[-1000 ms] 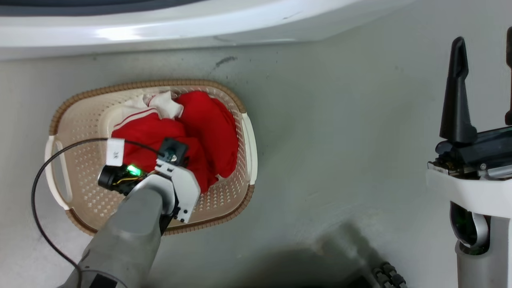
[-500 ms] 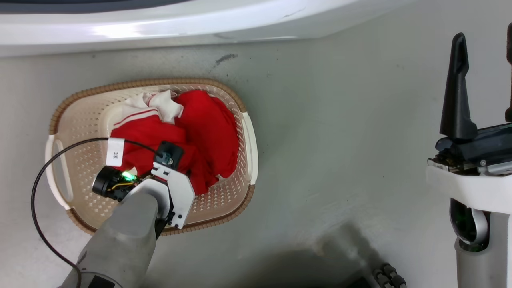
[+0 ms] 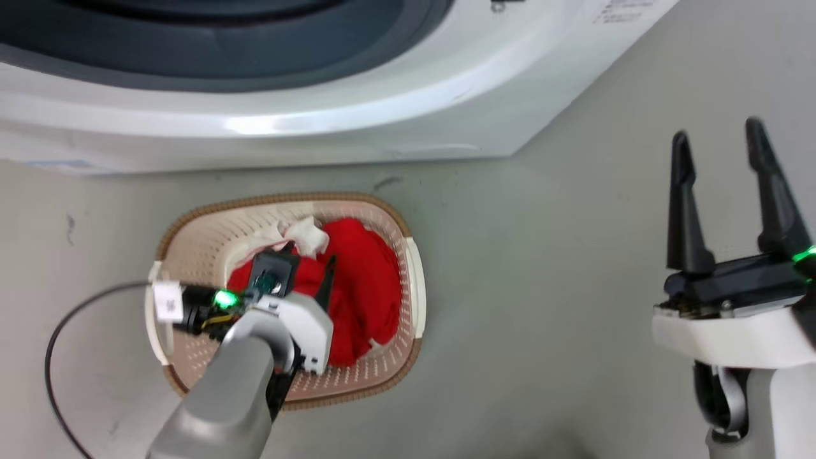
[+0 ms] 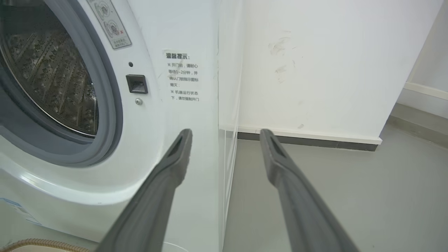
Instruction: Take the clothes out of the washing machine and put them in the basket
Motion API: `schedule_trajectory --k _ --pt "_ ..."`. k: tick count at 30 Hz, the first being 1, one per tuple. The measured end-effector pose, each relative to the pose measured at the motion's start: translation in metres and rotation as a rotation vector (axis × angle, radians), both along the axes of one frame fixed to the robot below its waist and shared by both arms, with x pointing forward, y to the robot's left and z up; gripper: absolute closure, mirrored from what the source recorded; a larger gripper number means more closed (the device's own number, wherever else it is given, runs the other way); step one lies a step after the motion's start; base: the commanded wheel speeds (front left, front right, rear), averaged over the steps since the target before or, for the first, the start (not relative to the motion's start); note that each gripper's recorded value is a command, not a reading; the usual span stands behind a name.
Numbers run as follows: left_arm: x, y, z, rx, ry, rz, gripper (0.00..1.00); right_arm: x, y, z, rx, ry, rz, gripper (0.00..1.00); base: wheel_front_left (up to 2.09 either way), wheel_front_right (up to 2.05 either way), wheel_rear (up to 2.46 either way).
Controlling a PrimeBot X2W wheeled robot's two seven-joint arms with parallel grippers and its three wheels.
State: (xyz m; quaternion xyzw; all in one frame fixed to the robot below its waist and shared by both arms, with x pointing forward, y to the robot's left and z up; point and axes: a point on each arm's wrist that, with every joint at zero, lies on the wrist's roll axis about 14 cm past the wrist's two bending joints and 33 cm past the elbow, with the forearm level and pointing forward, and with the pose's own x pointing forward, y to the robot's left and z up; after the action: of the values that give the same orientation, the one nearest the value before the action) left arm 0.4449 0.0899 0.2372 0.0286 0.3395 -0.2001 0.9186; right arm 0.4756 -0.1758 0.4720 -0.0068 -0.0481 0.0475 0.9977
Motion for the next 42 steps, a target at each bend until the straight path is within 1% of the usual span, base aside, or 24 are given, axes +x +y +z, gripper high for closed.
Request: schedule_trajectory --k 3,7,9,12,19,24,34,42 --pt "-0.002 0.007 0.027 -0.011 -0.074 0.045 0.0 -0.011 0.006 0.011 0.002 -0.01 0.014 0.0 0.0 0.0 0.0" --pt "0.007 0.012 0.074 -0.045 -0.214 0.112 0.0 -0.025 0.009 0.024 0.008 -0.026 0.023 0.0 0.0 0.0 0.0" --pt "0.005 0.019 0.094 -0.061 -0.268 0.162 0.0 -0.032 0.012 0.032 0.011 -0.041 0.028 0.0 0.0 0.0 0.0" --pt "0.001 0.027 0.124 -0.074 -0.354 0.2 0.0 -0.042 0.015 0.042 0.011 -0.057 0.037 0.0 0.0 0.0 0.0" --pt "-0.017 0.051 0.187 -0.096 -0.532 0.319 0.0 -0.065 0.018 0.059 0.012 -0.086 0.044 0.0 0.0 0.0 0.0" --pt "-0.033 0.063 0.222 -0.098 -0.636 0.367 0.0 -0.08 0.017 0.068 0.015 -0.104 0.042 0.0 0.0 0.0 0.0" --pt "-0.061 0.078 0.267 -0.082 -0.775 0.412 0.0 -0.106 0.015 0.074 0.031 -0.112 0.035 0.0 0.0 0.0 0.0" --pt "-0.082 0.084 0.276 -0.068 -0.805 0.428 0.0 -0.124 0.012 0.073 0.03 -0.105 0.024 0.0 0.0 0.0 0.0"
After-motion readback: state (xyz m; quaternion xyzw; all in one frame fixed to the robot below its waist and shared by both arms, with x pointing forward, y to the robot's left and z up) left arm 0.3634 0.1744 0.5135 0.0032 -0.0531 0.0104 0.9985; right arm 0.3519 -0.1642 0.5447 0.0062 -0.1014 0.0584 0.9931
